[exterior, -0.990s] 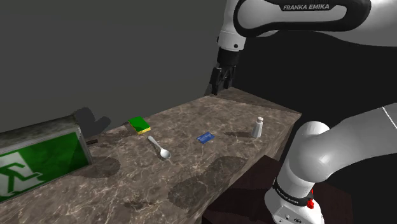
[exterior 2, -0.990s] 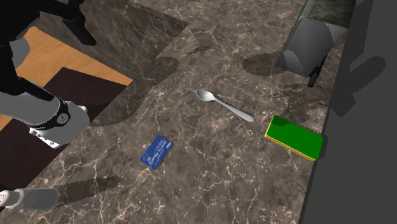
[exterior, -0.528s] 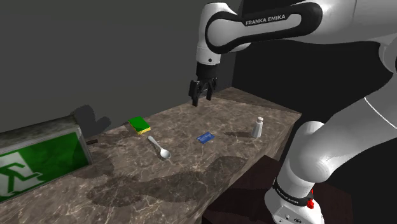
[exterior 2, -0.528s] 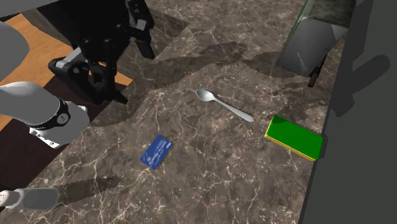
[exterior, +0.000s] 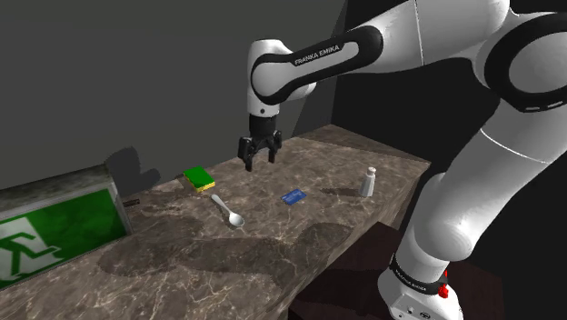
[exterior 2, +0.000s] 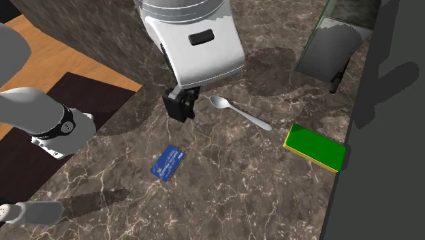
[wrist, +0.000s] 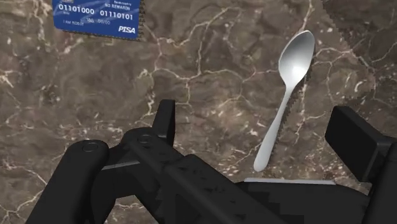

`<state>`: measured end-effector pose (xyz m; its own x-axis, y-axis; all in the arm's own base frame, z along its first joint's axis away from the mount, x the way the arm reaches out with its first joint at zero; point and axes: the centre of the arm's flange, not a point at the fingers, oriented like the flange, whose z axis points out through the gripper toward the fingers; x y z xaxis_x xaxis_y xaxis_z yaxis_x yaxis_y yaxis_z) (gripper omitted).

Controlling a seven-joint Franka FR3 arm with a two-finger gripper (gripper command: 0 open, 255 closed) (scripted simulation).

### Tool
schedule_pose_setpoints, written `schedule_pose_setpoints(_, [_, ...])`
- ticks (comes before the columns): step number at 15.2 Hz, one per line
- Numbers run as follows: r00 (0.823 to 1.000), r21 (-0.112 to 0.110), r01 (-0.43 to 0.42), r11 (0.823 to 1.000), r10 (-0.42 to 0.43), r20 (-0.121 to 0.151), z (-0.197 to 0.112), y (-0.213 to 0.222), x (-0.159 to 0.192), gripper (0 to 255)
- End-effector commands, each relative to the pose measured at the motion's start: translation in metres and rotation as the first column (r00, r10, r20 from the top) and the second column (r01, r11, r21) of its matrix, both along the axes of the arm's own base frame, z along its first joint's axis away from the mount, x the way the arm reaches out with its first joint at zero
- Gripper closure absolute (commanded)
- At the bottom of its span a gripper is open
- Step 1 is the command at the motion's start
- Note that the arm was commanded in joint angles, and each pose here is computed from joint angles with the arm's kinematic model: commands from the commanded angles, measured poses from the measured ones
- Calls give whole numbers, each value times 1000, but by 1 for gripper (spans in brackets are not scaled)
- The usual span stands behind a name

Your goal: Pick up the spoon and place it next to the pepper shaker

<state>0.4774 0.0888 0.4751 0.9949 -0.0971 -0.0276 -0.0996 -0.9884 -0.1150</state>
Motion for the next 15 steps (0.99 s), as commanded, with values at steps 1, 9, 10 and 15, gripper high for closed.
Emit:
schedule_pose_setpoints(1, [1000, 9, 16, 1000, -16, -17, -18, 12, 17, 0])
schedule_pose_setpoints(9, [994, 39, 75, 996, -72, -86, -89, 55, 89, 0])
schedule_pose_setpoints(10, [992, 42, 83, 996, -79, -95, -99, 60, 97, 0])
schedule_pose_setpoints(15, [990, 48, 96, 994, -90, -110, -130, 72, 111, 0])
